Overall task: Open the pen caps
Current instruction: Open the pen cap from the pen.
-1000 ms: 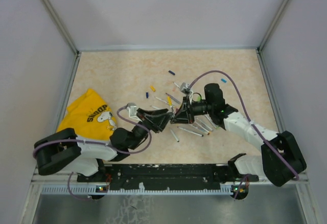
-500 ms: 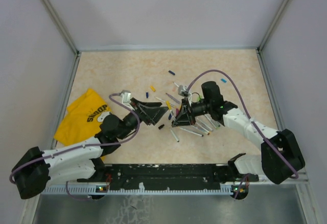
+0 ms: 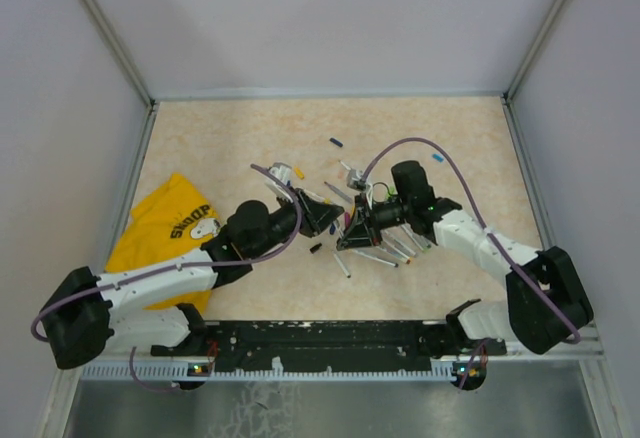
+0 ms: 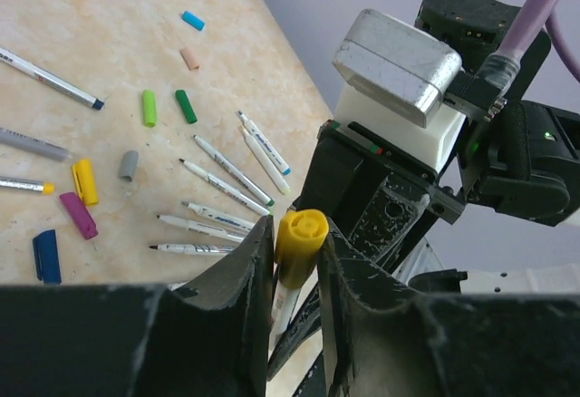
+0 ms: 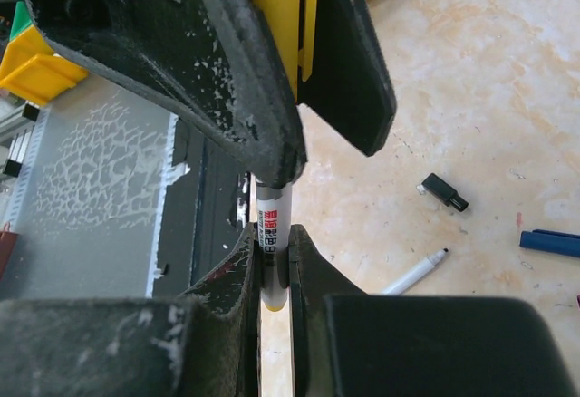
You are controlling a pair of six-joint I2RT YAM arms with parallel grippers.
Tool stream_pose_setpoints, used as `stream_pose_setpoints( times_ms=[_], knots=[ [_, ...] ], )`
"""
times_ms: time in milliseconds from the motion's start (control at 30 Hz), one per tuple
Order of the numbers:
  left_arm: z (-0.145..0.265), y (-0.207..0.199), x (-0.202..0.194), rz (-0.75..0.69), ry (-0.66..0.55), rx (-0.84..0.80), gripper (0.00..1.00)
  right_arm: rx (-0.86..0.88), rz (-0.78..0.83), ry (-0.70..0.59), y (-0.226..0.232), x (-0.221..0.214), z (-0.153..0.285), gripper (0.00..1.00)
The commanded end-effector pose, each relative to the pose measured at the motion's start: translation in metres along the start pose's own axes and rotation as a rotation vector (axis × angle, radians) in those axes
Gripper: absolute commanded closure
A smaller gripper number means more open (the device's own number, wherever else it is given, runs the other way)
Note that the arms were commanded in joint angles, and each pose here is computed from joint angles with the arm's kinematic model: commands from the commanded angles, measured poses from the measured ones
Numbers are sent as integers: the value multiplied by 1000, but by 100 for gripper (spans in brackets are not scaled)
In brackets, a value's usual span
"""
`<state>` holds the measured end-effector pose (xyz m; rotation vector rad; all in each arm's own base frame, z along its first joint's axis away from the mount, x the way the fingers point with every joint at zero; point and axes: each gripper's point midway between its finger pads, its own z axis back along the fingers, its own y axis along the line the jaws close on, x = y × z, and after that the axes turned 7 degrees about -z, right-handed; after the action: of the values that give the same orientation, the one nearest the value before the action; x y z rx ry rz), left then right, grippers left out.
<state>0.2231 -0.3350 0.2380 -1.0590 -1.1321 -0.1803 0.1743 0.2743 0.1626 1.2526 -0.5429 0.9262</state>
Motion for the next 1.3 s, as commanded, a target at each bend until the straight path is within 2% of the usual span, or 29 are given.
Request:
stream_pose_setpoints(
  times_ms=[0, 133, 267, 300, 433, 467, 600, 833, 1033, 1133, 1267],
  knots=[
    [-5, 7, 13, -46, -23, 71, 70, 28, 85, -25, 7, 23, -1, 100],
    [-1, 6, 26, -75, -69, 80, 65, 26, 80, -23, 6, 22, -1, 100],
    [2, 5, 31, -87, -81, 78, 66, 22, 80, -23, 6, 23, -1, 100],
    [3, 5, 30, -87, -78, 77, 68, 20, 80, -23, 5, 22, -1, 100],
    [6, 3, 33, -84, -96, 65, 97, 15, 78, -20, 3, 21, -2, 100],
    [8, 1, 37, -83, -117, 54, 100, 13, 81, -15, 3, 19, -2, 100],
    [15, 7, 60, -92, -201, 77, 100, 7, 92, 12, 2, 14, -7, 100],
    [35, 57, 127, -79, -382, 221, 100, -6, 84, 52, -2, 5, -20, 100],
    [61, 83, 138, -49, -428, 256, 100, -36, 65, 119, -14, -10, -34, 100],
    [70, 100, 128, -46, -401, 306, 100, -62, 73, 133, -19, -9, -36, 100],
    [69, 153, 72, -18, -196, 427, 100, -154, 138, 164, -32, -4, -28, 100]
  ],
)
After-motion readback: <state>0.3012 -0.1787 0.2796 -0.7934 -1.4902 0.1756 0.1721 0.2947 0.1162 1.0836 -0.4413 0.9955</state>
